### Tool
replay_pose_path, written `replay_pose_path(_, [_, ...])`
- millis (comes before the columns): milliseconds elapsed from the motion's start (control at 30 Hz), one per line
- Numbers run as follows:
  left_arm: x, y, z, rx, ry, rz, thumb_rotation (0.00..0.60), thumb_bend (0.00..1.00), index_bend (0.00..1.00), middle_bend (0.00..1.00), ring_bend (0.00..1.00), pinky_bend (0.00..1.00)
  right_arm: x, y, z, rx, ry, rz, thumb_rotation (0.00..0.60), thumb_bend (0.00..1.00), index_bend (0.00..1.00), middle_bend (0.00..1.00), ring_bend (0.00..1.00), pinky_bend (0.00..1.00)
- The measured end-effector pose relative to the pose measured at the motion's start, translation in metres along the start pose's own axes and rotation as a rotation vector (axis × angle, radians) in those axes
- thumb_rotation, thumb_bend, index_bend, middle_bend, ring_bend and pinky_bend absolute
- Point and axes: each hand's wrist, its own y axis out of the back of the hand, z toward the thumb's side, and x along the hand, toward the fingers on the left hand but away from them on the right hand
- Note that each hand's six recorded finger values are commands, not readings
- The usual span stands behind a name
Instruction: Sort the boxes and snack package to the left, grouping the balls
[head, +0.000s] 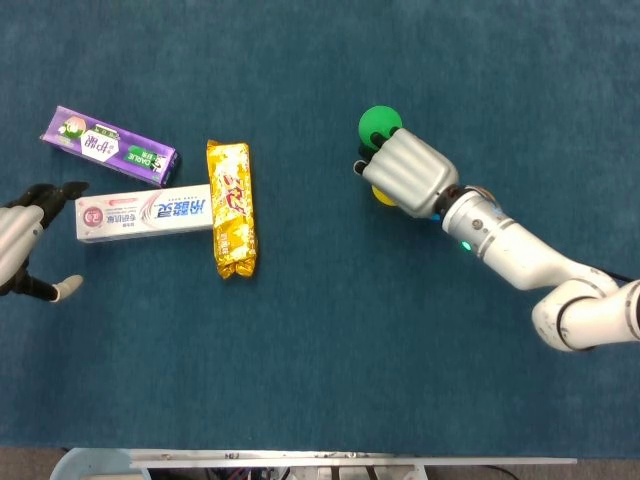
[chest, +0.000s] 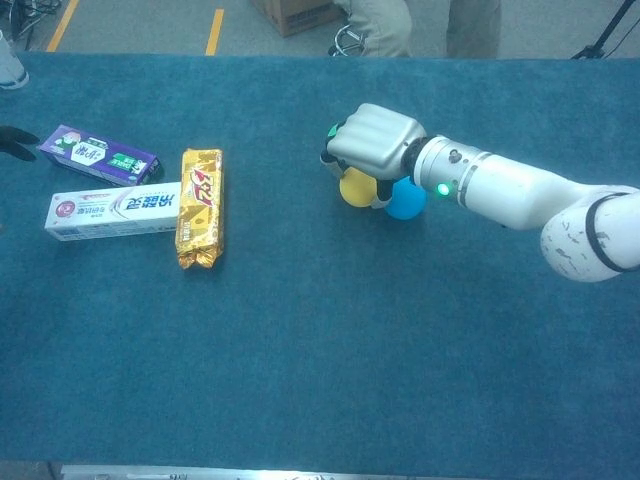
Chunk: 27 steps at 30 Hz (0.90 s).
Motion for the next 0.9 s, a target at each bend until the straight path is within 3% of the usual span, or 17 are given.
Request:
replay_pose_path(600, [0.004, -0.002, 0.005, 0.008, -0.010, -0.010, 0.600, 0.27, 0.00, 0.12, 0.00, 0.14, 0.017, -0.008, -0.012, -0.026, -0.013, 0.010, 0.600, 0.04, 0.43, 0.36, 0.29, 0.49])
replay_pose_path(900, [0.003, -0.002, 0.003, 0.007, 0.000, -0.011, 0.600, 0.27, 0.00, 0.13, 0.00, 0.14, 0.008, 0.014, -0.016, -0.119, -0.035, -0.055, 0.600, 0.05, 0.43, 0.36, 0.29, 0.49])
